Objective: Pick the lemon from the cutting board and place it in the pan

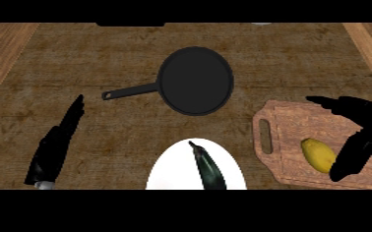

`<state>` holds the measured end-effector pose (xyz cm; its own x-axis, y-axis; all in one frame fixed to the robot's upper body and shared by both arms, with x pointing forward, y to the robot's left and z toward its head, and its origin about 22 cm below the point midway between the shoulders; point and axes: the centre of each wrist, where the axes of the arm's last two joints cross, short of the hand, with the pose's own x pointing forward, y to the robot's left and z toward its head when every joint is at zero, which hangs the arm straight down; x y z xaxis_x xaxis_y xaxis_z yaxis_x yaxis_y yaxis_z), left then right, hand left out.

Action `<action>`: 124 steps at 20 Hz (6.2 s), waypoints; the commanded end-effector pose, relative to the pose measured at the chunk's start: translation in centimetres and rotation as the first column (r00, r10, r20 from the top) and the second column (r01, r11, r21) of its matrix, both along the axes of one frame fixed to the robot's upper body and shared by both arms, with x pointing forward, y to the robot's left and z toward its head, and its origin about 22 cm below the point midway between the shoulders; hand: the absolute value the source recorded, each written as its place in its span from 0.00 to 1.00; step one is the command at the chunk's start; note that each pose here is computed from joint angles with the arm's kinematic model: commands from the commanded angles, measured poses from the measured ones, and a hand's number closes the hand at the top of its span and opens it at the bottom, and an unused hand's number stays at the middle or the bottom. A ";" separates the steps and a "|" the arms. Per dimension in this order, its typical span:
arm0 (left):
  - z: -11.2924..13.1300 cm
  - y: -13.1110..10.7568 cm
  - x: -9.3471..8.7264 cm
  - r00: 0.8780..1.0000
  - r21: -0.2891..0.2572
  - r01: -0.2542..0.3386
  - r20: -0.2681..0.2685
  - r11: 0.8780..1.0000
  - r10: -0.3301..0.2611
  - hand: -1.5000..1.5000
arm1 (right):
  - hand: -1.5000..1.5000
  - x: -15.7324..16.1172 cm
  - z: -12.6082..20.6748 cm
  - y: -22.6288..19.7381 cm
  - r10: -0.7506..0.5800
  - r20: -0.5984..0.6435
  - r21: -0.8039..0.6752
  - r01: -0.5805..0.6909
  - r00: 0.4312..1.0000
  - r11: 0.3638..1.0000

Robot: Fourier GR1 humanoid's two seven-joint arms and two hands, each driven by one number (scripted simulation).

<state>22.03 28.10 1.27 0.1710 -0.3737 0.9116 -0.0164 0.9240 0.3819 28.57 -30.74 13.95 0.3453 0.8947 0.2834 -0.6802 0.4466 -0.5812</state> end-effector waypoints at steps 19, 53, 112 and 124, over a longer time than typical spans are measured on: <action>0.3 1.9 -0.5 1.000 0.000 -0.007 -0.007 1.000 0.007 0.50 | 0.00 -0.6 -4.5 0.0 -0.034 -0.145 -0.153 0.012 0.989 0.988; -0.6 2.6 -0.5 0.998 0.025 -0.066 -0.019 0.998 0.066 0.50 | 1.00 -5.0 -12.5 4.2 -0.722 0.101 -0.175 0.727 0.684 0.664; 0.6 -2.0 2.1 0.994 -0.003 0.102 0.023 0.995 -0.102 0.50 | 0.00 12.8 -7.8 14.9 -0.779 0.576 0.670 0.690 -0.249 0.275; -0.9 0.8 -0.2 1.000 0.007 0.016 -0.015 1.000 -0.016 0.50 | 0.00 8.4 -14.7 11.8 -0.690 0.539 0.753 0.643 -0.483 0.138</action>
